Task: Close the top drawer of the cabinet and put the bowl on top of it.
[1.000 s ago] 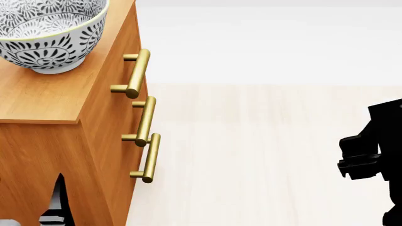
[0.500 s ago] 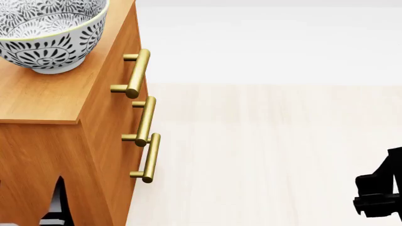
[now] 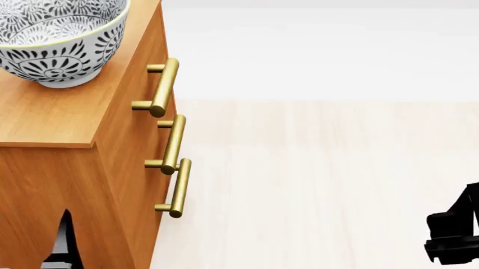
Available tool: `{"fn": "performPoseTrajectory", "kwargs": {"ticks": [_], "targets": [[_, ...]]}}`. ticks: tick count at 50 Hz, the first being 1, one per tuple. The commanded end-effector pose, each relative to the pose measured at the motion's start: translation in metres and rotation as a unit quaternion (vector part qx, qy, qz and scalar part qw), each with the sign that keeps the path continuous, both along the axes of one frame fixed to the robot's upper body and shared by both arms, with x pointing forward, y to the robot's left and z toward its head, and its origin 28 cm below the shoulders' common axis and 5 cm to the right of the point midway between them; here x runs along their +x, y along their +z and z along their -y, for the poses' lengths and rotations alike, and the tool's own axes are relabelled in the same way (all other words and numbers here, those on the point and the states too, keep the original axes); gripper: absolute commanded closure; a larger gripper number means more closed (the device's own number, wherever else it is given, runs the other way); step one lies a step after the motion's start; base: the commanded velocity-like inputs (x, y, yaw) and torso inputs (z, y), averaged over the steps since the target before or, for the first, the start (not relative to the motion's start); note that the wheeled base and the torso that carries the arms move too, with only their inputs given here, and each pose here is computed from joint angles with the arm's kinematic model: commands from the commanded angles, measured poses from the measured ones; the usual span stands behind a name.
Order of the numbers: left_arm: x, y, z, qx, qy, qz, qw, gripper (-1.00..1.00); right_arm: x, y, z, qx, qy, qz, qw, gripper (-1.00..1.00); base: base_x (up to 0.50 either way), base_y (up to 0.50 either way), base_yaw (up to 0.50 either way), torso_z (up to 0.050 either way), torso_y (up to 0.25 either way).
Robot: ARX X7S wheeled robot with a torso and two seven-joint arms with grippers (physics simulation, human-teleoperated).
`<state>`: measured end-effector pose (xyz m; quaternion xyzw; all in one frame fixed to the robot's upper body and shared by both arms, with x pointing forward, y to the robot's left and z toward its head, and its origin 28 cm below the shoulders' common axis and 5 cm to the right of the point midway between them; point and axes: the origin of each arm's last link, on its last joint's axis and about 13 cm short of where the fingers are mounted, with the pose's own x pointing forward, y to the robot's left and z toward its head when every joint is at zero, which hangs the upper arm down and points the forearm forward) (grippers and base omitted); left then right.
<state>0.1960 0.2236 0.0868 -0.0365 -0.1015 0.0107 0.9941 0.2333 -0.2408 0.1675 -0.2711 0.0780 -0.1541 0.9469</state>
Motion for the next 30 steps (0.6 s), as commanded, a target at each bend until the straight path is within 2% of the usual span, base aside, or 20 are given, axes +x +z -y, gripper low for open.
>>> {"fn": "performPoseTrajectory", "kwargs": {"ticks": [1,30], "targets": [[-0.001,0.001,-0.002,0.000,0.004,0.003,1.000,-1.00,-0.006,0.001,0.000,-0.002,-0.002,0.003,1.000,-1.00,0.00,0.00,0.00,0.000,0.000],[-0.010,0.014,-0.004,-0.001,0.005,0.026,1.000,-1.00,-0.012,0.025,-0.013,-0.018,0.030,0.023,0.999,-1.00,0.00,0.00,0.00,0.000,0.000]]}}
